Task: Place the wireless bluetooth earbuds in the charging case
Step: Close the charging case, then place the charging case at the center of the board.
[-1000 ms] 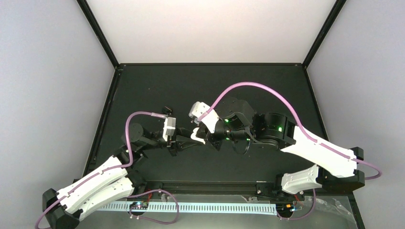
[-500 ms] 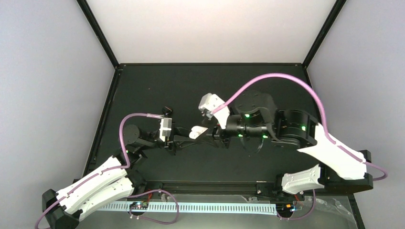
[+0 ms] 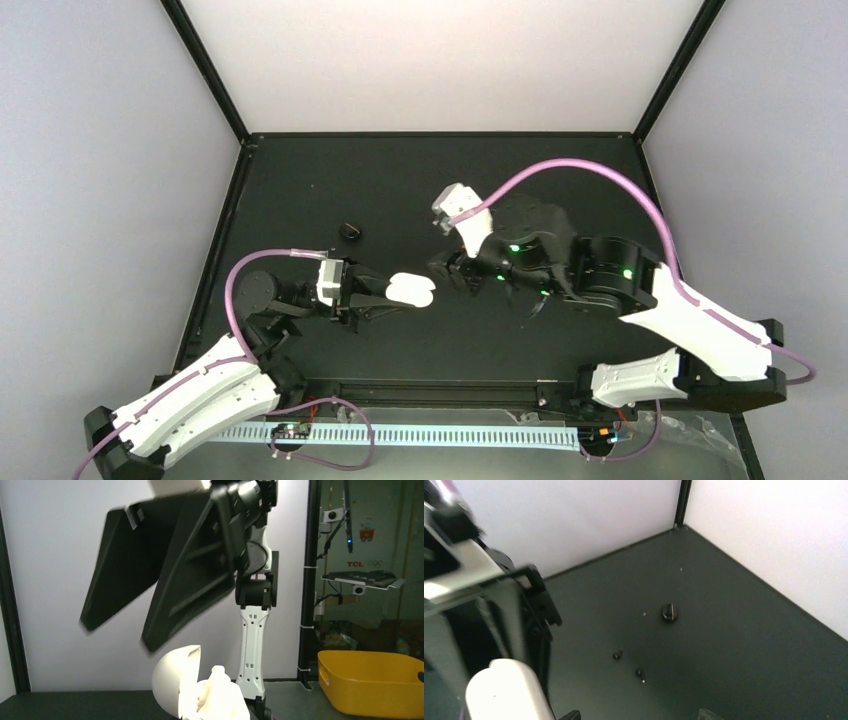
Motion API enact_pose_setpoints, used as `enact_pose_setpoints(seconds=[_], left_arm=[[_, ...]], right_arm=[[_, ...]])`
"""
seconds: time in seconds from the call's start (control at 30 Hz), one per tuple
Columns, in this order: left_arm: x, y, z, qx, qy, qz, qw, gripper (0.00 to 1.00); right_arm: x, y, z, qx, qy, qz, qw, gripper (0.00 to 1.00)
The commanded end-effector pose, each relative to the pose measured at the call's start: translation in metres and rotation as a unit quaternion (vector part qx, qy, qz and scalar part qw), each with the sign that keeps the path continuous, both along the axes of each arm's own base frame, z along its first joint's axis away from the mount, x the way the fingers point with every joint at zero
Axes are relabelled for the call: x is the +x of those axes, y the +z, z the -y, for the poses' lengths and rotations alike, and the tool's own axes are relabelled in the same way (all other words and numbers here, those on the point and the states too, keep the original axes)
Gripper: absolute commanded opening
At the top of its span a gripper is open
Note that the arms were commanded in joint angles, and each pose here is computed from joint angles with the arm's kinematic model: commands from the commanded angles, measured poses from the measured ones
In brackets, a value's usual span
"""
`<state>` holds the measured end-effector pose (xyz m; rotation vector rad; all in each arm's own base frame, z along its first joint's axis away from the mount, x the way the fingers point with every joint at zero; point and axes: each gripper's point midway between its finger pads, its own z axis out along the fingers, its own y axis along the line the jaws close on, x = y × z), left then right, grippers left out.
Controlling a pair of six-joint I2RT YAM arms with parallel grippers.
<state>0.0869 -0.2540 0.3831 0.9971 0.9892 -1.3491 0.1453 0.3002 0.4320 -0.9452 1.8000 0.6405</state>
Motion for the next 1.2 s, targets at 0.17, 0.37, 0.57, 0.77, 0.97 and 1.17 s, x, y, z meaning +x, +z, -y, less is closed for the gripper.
enact_pose_setpoints(seconds=[0.17,0.37,0.57,0.77,0.97,1.17], left_arm=[[-0.011,0.019,-0.005,-0.027,-0.014,0.034,0.999,0.02],[-0.004,0.017,0.000,-0.018,-0.008,0.019,1.000,0.01],[0.002,0.019,0.001,-0.019,0.001,0.005,1.000,0.02],[0.010,0.025,0.003,-0.019,0.011,-0.020,1.000,0.01],[0.024,0.033,0.004,-0.035,0.033,-0.058,0.997,0.02],[0.039,0.046,0.006,-0.045,0.047,-0.115,0.991,0.02]], right_arm=[[-0.016,-0.022,-0.021,-0.030,0.069,-0.025,0.997,0.59],[-0.027,-0.028,-0.025,-0.036,0.104,-0.034,0.993,0.59],[-0.026,-0.035,-0.026,-0.049,0.103,-0.035,0.993,0.58],[-0.024,-0.045,-0.030,-0.083,0.090,-0.012,0.992,0.57],[-0.024,-0.068,-0.037,-0.132,0.076,0.007,0.988,0.57],[-0.009,-0.085,-0.037,-0.177,0.018,0.036,0.983,0.57]])
